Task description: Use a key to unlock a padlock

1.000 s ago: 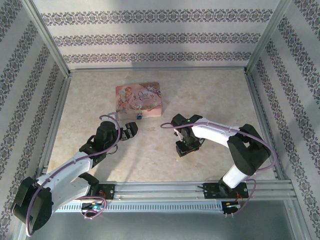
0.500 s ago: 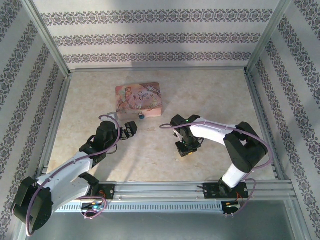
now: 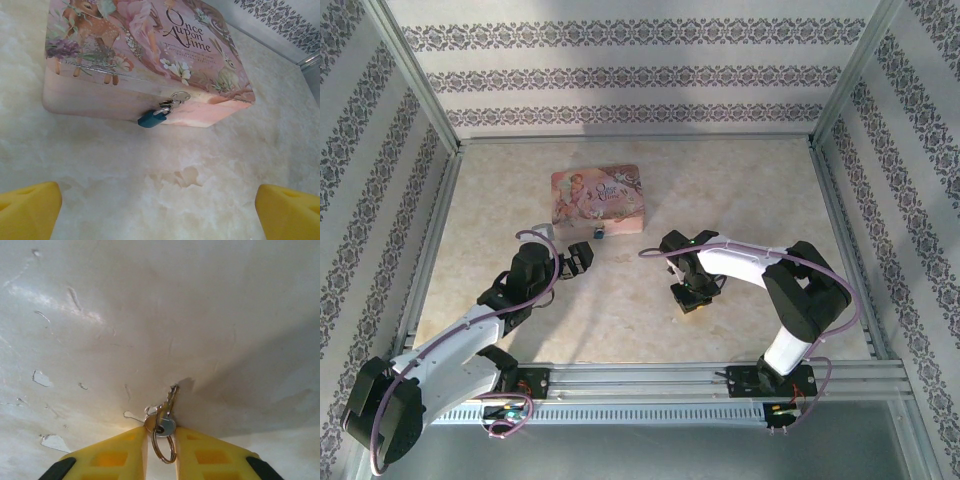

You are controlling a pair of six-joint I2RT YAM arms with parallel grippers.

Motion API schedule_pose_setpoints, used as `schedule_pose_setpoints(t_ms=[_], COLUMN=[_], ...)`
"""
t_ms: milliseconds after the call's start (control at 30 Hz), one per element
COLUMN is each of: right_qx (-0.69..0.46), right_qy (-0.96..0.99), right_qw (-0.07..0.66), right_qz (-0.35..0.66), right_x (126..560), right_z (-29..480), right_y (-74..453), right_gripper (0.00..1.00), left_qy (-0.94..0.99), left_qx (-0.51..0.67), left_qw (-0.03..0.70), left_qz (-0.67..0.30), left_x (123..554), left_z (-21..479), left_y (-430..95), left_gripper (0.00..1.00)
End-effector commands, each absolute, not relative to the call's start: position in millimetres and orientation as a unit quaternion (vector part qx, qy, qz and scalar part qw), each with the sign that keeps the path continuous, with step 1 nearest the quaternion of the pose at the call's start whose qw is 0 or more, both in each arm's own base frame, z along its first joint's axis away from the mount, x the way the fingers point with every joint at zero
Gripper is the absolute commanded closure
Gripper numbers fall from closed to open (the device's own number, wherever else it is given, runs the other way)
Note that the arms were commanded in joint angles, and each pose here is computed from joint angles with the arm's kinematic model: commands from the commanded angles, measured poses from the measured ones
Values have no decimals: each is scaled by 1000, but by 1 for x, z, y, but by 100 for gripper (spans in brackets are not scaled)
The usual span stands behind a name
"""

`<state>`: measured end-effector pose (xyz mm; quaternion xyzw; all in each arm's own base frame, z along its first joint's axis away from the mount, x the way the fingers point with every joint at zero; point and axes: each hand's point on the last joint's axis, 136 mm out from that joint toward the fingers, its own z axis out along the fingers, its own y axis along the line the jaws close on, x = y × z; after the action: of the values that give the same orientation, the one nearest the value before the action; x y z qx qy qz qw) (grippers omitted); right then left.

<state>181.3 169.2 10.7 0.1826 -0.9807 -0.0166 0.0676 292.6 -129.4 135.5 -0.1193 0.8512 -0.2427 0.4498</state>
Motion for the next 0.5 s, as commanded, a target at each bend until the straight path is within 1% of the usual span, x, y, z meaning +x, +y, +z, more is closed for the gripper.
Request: schedule_pose_setpoints(t_ms=[0,100,333,467], right_qx=[181,180,178,178], right_qy=[-981,-981,-983,-984], right_qw=[69,69,48,25], right_qz=[-7,-5,-11,-16], right_x=[180,179,183,189], right_z=[2,1,3,9], right_y=[169,168,166,164], right_gripper=[82,86,98,100], left_qy=[848,847,843,842], left_qx=[-112,-112,-108,-104], left_qw=[457,459,468,471], left_qz=[-243,-243,-244,-243], left_x=[293,293,293,293], left_z=[143,144,149,151], left_y=[-132,-132,-131,-131], left_gripper=[1,1,1,1])
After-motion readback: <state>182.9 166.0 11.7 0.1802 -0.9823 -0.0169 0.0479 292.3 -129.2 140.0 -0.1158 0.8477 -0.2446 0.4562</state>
